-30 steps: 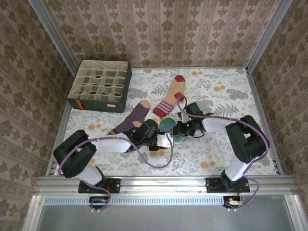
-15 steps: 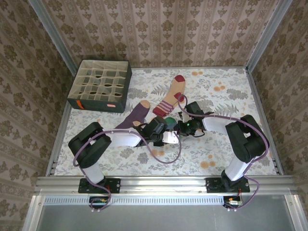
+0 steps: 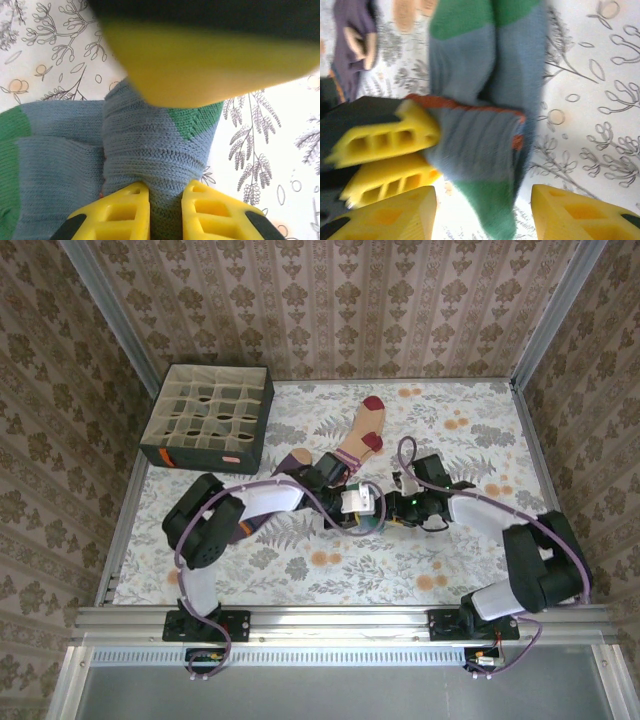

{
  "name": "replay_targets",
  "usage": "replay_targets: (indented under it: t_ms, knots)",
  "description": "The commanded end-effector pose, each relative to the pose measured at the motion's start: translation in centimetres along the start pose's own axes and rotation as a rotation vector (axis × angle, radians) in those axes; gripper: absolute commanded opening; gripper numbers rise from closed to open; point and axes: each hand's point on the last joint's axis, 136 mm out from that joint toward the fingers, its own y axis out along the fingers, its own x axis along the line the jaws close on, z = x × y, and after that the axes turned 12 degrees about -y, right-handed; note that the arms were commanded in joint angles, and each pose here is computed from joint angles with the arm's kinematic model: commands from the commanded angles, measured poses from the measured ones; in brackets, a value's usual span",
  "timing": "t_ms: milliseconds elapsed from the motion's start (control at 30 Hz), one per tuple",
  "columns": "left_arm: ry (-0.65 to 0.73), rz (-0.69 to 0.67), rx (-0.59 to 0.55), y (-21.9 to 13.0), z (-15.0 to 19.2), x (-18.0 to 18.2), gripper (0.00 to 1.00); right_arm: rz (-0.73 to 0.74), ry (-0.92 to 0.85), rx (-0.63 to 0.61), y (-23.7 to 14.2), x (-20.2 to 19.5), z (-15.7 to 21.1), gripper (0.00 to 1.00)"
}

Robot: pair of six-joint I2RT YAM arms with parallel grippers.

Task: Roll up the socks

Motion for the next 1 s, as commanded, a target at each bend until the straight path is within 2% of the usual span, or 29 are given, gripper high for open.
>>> replay_targets:
  t_ms: [0,133,333,533,667,800,900,967]
  knots:
    - [-0.327,0.299,0.239,1.0,6.3,-5.5,0.09,-0.002,-0.033,-0.032,-1.1,0.5,0.7,0.51]
    - [-0.461,0.391,0.210,0.8,5.5,-5.8,0.09,0.016,-0.039,-0.066,-1.4,0.3,1.0,0.52]
    - [-0.561,0.444,0.173,1.4,5.4,-4.7,0.08,0.010,-0.057,-0.033,-0.2,0.4,1.3,0.53]
    - [-0.604,0.415,0.170,2.3,5.7,-3.4,0.08,0.002,-0.068,0.045,2.2,0.9,2.1,0.54]
    - [-0.584,0.401,0.148,2.5,5.6,-3.2,0.08,0.034,-0.056,0.091,3.5,0.3,2.8,0.52]
    - [-0.519,0.382,0.131,2.5,5.6,-3.4,0.08,0.089,-0.003,0.138,4.7,-1.3,3.5,0.38]
    - [-0.420,0.335,0.109,2.0,5.3,-3.5,0.12,0.149,0.044,0.177,5.0,-2.6,4.2,0.23]
    - [-0.339,0.288,0.075,1.4,4.8,-3.5,0.15,0.179,0.069,0.197,5.0,-3.2,4.8,0.17]
